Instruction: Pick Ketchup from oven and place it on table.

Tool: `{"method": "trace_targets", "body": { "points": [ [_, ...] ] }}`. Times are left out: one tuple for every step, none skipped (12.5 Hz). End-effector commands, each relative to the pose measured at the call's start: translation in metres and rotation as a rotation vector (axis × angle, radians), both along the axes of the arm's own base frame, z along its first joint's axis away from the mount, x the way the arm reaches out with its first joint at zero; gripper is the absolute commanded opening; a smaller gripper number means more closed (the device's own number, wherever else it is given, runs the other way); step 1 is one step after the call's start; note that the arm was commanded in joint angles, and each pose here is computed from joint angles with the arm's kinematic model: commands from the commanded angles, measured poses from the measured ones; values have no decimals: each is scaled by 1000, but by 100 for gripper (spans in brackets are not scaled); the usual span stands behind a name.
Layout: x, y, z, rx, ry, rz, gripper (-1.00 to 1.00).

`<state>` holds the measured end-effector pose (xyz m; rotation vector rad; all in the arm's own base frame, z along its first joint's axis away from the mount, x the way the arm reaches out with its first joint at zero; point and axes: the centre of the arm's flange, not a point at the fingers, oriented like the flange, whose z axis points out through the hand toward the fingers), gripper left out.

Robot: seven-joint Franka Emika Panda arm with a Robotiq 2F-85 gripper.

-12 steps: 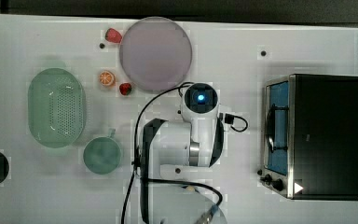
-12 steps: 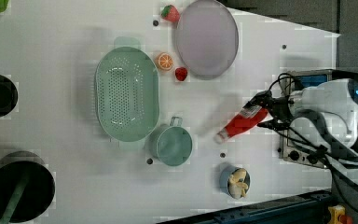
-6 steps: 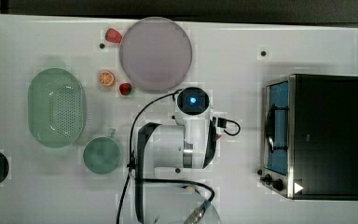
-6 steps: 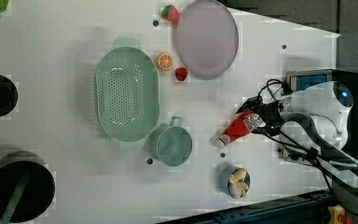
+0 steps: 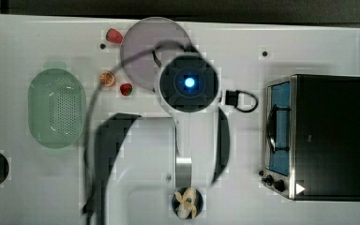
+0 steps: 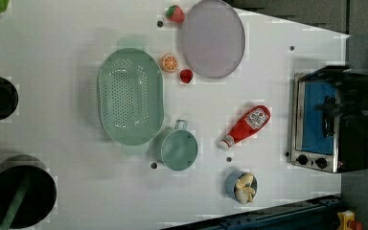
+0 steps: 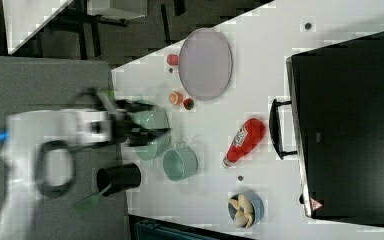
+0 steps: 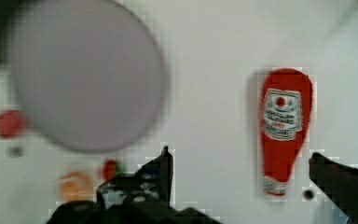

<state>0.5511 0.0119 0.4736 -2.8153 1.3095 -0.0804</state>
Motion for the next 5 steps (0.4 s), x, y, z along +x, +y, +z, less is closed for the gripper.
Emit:
{"method": "trace_targets", "body": {
  "points": [
    [0,-21,101,2,-83,-84,100],
    [-5,-21,122,1,-67,-84,100],
    [-10,-21,138,0,-41,-84,100],
    [-15,-21,147,-1,-5,-84,100],
    [-19,-22,154,-2,16,-85,100]
  ]
}}
